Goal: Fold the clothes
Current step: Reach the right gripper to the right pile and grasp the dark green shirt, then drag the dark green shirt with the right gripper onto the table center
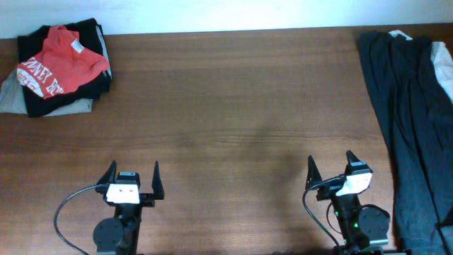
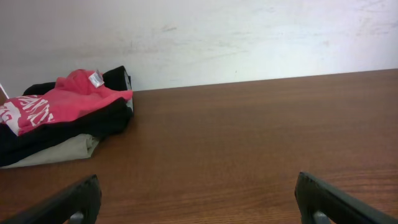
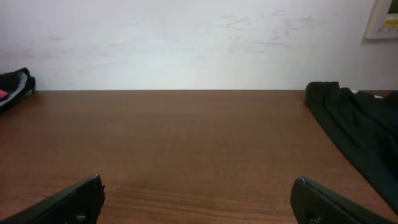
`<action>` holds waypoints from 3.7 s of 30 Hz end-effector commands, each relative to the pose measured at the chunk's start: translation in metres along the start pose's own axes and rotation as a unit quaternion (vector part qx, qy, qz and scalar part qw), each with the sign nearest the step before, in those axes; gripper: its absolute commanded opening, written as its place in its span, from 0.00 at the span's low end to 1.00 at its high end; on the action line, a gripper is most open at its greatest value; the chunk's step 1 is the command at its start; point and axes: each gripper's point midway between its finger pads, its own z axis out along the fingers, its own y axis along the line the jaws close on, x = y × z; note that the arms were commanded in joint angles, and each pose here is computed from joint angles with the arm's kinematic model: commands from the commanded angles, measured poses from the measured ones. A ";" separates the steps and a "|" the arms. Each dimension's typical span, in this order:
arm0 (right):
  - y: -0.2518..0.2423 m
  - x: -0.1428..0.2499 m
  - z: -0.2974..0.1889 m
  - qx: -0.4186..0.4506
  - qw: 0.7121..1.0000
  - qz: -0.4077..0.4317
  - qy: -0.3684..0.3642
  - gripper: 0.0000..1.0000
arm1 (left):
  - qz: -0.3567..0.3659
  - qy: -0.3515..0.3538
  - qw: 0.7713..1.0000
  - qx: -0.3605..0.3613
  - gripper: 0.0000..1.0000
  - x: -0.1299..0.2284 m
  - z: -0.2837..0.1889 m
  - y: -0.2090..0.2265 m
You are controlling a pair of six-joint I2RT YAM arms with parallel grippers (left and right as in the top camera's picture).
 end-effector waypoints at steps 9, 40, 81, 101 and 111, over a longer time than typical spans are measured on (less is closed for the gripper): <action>0.000 0.002 0.000 0.000 1.000 0.006 0.002 0.99 | 0.001 0.000 1.000 -0.009 0.99 0.002 0.000 0.003; 0.006 0.002 0.000 -0.015 1.000 0.006 0.002 0.99 | 0.001 0.000 1.000 -0.009 0.99 0.002 0.000 0.003; -0.170 -0.180 0.150 0.167 0.953 0.002 0.254 0.98 | 0.001 0.000 1.000 -0.009 0.99 0.002 0.000 0.003; -0.343 0.077 0.201 0.265 0.858 0.151 0.414 0.65 | 0.001 0.000 1.000 -0.009 0.99 0.002 0.000 0.003; -0.344 0.096 0.215 0.246 0.867 0.162 0.403 0.25 | 0.001 0.000 1.000 -0.009 0.99 0.002 0.000 0.003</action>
